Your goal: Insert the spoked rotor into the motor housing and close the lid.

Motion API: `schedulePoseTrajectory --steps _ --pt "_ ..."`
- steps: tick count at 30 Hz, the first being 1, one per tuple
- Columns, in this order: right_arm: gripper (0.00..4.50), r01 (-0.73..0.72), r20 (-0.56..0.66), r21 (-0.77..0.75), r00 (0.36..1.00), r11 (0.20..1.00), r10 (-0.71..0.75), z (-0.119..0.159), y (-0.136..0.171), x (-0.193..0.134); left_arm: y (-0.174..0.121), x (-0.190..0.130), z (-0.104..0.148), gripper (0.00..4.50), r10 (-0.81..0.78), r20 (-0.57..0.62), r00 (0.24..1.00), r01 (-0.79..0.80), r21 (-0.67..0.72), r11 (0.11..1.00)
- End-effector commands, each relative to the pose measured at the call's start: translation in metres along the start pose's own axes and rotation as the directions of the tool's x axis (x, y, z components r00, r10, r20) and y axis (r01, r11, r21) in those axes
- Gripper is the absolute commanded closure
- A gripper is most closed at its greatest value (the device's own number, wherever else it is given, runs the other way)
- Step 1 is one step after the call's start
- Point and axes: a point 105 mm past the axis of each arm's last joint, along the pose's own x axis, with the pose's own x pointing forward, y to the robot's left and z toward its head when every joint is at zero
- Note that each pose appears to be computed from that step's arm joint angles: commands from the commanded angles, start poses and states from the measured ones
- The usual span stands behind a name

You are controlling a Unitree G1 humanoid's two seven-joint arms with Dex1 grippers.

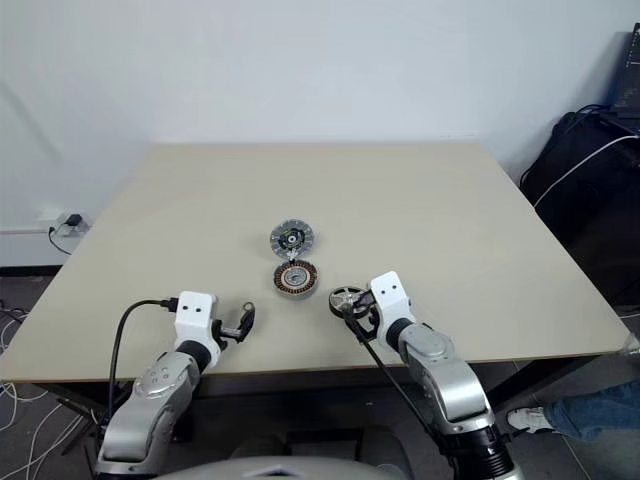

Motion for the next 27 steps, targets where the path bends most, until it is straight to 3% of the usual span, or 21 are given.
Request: schedulePoseTrajectory --steps 1,13,27 --pt "0.0 0.005 0.056 -0.02 0.998 1.0 -0.004 0.014 0.0 0.0 -0.003 0.002 0.011 0.03 -0.004 0.046 0.999 0.003 0.011 1.0" --pt "0.0 0.007 0.061 -0.018 0.998 1.0 -0.006 0.015 0.001 0.0 -0.004 0.006 0.009 0.03 -0.008 0.036 0.999 0.008 0.003 1.0" --pt "0.0 0.003 0.067 -0.002 0.998 1.0 -0.003 0.016 0.002 0.002 -0.004 0.052 0.004 0.03 -0.009 -0.029 1.0 0.011 0.038 0.999"
